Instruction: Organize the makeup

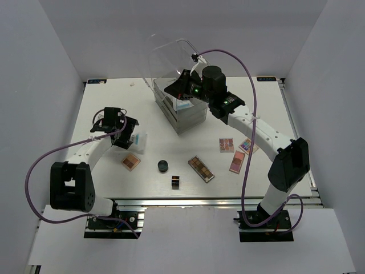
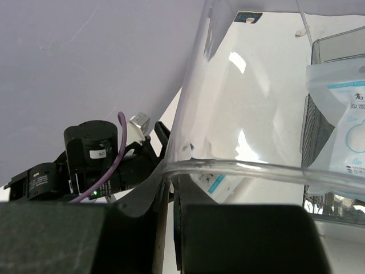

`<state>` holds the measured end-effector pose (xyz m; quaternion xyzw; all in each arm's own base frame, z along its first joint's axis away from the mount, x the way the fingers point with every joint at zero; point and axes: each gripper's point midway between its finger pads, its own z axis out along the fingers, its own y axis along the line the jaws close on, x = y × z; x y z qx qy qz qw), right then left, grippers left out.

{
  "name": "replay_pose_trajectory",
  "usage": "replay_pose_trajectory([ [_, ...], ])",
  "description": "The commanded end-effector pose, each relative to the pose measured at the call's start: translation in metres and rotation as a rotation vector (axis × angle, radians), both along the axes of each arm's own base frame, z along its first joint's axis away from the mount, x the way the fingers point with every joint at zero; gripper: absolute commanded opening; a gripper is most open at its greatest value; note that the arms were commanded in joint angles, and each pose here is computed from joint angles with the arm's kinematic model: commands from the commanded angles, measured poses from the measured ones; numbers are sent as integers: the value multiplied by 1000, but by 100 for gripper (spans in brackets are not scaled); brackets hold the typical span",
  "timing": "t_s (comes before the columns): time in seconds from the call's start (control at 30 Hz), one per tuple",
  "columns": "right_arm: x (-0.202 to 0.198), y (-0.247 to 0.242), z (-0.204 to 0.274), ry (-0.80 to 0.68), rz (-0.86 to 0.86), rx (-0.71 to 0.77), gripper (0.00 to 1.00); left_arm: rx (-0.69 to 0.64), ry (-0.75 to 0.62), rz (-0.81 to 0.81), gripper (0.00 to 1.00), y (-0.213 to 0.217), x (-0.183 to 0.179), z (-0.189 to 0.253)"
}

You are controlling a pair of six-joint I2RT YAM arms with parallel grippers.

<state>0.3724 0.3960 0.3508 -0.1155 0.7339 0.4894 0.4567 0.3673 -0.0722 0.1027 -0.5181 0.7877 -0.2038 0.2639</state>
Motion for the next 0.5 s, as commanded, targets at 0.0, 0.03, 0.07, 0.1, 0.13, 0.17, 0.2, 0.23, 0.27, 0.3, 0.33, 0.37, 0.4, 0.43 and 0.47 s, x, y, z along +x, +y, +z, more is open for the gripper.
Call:
replay_pose_trajectory([
  [0.0,-5,-12,58,-151,-16,92,2,31,-15,102,95,17,-8,26],
  [0.03,-5,-11,57,-151,-15,92,2,36,-1,109,95,20,-10,25],
  [0.07,-5,-12,59,-153,-16,94,2,44,34,112,96,22,-16,20],
  [0.1,-5,-12,58,-151,-19,94,2,50,59,121,96,23,-20,17],
  [0.13,-5,-13,59,-153,-21,94,2,57,76,136,96,25,-23,15],
  [0.17,-4,-13,59,-154,-24,94,2,65,110,144,96,27,-28,9],
  [0.2,-4,-13,57,-151,-22,92,2,67,135,164,96,29,-31,4],
  [0.23,-4,-13,58,-152,-22,95,2,75,151,173,96,32,-34,-2],
  [0.27,-4,-13,58,-152,-24,93,2,82,160,179,96,34,-34,-6],
  [0.3,-5,-13,58,-151,-21,94,2,88,168,187,96,37,-34,-9],
  [0.33,-5,-13,59,-153,-21,94,2,92,168,189,95,38,-29,-14],
  [0.37,-5,-12,58,-150,-19,93,2,93,170,194,95,40,-27,-17],
  [0.4,-5,-12,58,-151,-19,94,2,97,162,200,92,43,-22,-18],
  [0.43,-5,-12,59,-155,-19,95,2,115,159,211,90,46,-17,-22],
  [0.47,-5,-12,60,-155,-19,97,2,119,146,219,89,48,-10,-19],
])
